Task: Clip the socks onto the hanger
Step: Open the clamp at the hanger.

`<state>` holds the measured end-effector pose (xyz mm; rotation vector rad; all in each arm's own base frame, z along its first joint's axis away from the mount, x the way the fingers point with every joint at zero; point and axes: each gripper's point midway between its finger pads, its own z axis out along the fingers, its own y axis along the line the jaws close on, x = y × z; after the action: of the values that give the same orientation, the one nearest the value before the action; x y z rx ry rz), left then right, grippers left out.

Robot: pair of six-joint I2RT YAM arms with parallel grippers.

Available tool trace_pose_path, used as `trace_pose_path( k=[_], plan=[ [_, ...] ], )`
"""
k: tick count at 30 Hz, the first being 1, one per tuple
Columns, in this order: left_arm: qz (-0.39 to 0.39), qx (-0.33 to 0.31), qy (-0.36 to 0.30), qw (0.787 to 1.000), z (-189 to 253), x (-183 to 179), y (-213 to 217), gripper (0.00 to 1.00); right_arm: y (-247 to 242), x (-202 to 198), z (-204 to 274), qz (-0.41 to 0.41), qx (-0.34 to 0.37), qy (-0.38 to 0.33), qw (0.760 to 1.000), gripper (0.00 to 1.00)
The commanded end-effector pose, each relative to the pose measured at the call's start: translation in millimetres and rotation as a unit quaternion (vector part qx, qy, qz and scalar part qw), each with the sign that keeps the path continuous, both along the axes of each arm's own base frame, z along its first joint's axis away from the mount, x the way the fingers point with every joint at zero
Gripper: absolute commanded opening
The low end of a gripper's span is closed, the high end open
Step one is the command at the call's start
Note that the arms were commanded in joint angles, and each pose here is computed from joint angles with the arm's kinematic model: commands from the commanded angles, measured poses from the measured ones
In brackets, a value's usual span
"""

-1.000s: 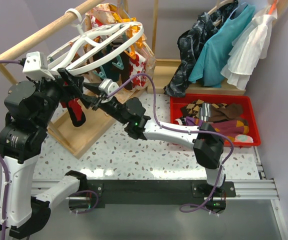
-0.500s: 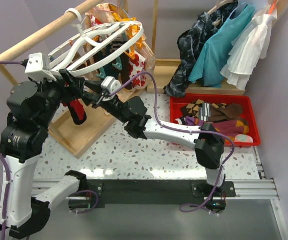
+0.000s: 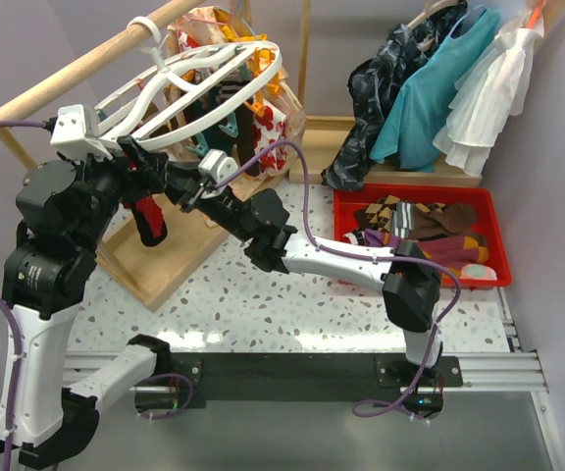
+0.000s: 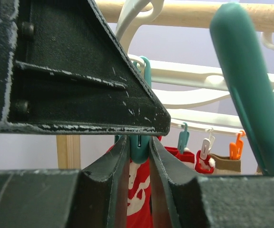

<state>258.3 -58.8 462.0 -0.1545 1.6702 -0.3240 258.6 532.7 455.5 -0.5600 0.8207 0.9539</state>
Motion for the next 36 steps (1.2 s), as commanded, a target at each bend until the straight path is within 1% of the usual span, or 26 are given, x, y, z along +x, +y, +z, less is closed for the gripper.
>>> trace_pose_path(
  k=[1, 8, 13, 17, 22, 23, 25, 29, 33, 34, 36],
  plan=[
    [0.008, -0.017, -0.030, 0.999, 10, 5, 1, 0.77, -28, -10, 54, -0.006, 0.055, -0.026, 0.998, 0.10],
    [0.012, -0.044, -0.082, 0.996, 21, 6, 1, 0.70, -25, -10, 50, 0.003, 0.048, -0.019, 0.999, 0.07],
    [0.004, -0.056, -0.093, 0.994, 26, 5, -2, 0.67, -27, -6, 48, 0.004, 0.049, -0.011, 0.999, 0.07],
    [-0.001, -0.072, -0.103, 0.992, 32, 5, -5, 0.62, -28, -5, 47, 0.004, 0.046, -0.009, 0.999, 0.07],
    [-0.007, -0.080, -0.096, 0.992, 29, 8, -8, 0.53, -28, -3, 44, 0.004, 0.045, -0.005, 0.999, 0.07],
    [-0.007, -0.082, -0.096, 0.992, 29, 8, -9, 0.50, -28, -2, 43, 0.004, 0.043, -0.004, 0.999, 0.07],
    [-0.007, -0.084, -0.096, 0.992, 27, 8, -9, 0.49, -29, 0, 42, 0.003, 0.043, -0.003, 0.999, 0.07],
    [-0.007, -0.085, -0.092, 0.992, 24, 9, -9, 0.43, -28, 0, 38, 0.005, 0.040, 0.002, 0.999, 0.07],
    [-0.007, -0.086, -0.091, 0.992, 21, 10, -10, 0.37, -27, 2, 34, 0.005, 0.035, 0.006, 0.999, 0.09],
    [-0.006, -0.086, -0.092, 0.992, 20, 11, -9, 0.33, -26, 1, 33, 0.005, 0.033, 0.007, 0.999, 0.09],
    [-0.005, -0.082, -0.090, 0.993, 18, 12, -9, 0.31, -27, 2, 30, 0.005, 0.029, 0.009, 1.000, 0.11]
  ],
)
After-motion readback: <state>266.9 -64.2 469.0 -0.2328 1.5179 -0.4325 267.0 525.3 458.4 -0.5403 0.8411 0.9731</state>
